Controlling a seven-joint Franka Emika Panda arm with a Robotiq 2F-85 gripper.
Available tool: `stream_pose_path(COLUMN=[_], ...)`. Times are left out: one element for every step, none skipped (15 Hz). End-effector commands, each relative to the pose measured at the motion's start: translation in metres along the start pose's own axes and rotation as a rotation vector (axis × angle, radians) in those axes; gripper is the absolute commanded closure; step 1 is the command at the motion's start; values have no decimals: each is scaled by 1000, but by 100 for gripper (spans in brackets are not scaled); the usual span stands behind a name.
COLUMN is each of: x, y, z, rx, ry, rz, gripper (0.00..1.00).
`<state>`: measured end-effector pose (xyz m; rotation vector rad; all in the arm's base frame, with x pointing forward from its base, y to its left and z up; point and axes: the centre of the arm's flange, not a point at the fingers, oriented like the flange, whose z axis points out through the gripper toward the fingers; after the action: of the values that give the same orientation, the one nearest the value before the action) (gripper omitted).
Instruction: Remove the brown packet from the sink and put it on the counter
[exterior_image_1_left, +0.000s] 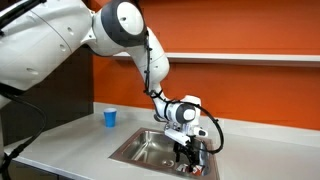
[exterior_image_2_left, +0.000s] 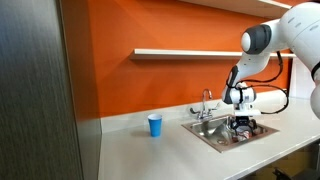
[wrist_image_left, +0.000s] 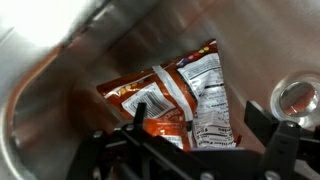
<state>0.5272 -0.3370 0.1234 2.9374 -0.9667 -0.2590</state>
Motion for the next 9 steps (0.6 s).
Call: stream_pose_path(x=[17,19,21,22,23,24,25,26,27], y=[3,3,4,5,6,6,7,7,8], z=[0,1,2,2,3,3,4,5,6], rx=[19,19,20,20,19,19,18,18,16], ry=[-20,-22,-24,-25,-26,-28,-29,-33,-35], rz=[-9,-7,-6,-5,-3,-1,0,1,2], gripper=[0,0,0,0,0,0,0,4,17])
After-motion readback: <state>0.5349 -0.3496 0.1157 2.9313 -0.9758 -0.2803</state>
